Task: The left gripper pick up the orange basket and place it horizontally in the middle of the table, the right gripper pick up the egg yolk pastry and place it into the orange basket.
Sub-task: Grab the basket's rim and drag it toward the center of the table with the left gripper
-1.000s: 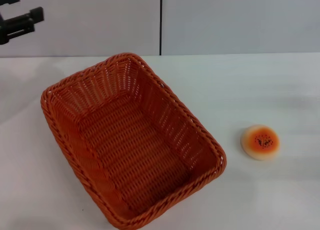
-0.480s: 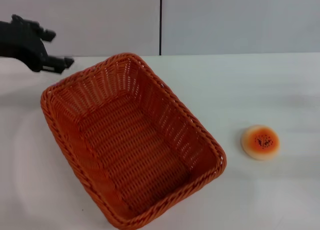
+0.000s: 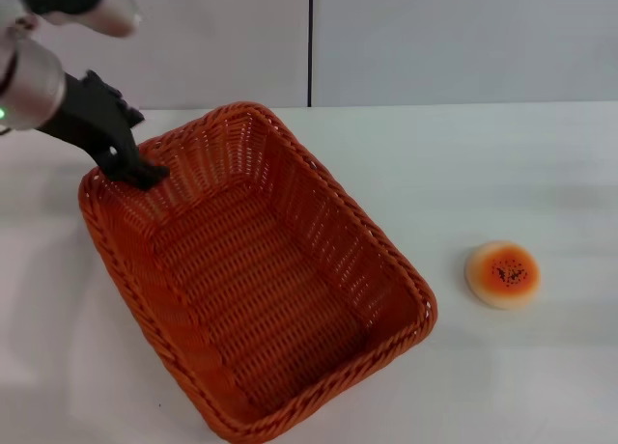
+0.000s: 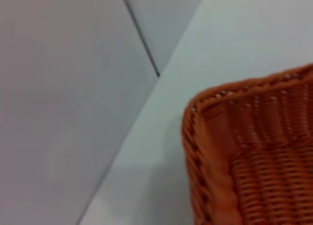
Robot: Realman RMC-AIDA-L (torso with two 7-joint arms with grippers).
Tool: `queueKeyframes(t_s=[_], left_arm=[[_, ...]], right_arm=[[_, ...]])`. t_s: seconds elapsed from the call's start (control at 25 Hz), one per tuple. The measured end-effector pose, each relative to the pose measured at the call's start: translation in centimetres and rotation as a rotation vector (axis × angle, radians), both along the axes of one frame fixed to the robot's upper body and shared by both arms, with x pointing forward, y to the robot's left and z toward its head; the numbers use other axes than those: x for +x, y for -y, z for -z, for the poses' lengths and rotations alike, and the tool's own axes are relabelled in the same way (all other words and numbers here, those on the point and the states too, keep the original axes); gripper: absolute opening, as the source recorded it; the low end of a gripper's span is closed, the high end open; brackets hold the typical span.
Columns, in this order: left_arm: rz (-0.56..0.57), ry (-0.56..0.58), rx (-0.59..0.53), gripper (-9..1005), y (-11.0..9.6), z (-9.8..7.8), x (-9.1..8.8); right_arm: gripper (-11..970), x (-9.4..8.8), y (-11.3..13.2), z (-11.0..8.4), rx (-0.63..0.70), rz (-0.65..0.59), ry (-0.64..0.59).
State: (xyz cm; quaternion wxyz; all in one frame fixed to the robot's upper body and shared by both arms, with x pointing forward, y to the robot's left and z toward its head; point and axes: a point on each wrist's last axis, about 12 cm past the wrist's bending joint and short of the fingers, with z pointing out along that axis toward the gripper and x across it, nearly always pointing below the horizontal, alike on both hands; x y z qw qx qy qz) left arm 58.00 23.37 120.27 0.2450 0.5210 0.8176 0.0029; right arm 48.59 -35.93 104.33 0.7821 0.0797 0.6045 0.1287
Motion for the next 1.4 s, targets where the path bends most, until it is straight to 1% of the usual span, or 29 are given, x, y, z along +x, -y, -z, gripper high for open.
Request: queueKeyframes(t_s=[0.12, 0.28, 0.4, 0.44, 0.64, 0.84, 1.04, 1.4], left_arm=[[-0.001, -0.031, 0.025, 721, 0.7, 0.6, 0.0], [-0.017, -0.057, 0.027, 720, 1.1, 1.3, 0.2], [-0.021, -0.055, 0.026, 719, 1.4, 1.5, 0.3], [-0.025, -0.025, 0.020, 719, 2.0, 1.8, 0.5], [-0.026, 0.004, 0.012, 722, 2.3, 1.9, 0.8], [-0.007, -0.027, 0.040, 711, 3.1, 3.2, 1.1], [-0.005, -0.031, 0.078, 701, 3.8, 4.4, 1.4], [-0.007, -0.034, 0.089, 682, 4.2, 4.5, 2.0]], right_arm=[[472, 0.0, -0.1, 0.1, 0.000, 0.003, -0.007], [472, 0.0, -0.1, 0.4, 0.000, 0.008, -0.026], [472, 0.0, 0.0, 0.5, 0.001, 0.013, -0.038], [472, 0.0, 0.0, 0.7, 0.002, 0.016, -0.048], [472, 0.0, 0.0, 0.8, 0.004, 0.020, -0.060], [472, 0.0, 0.1, 0.9, 0.005, 0.026, -0.064], [472, 0.2, 0.2, 1.0, 0.006, 0.033, -0.082], [472, 0.4, 0.3, 1.2, 0.005, 0.041, -0.105]])
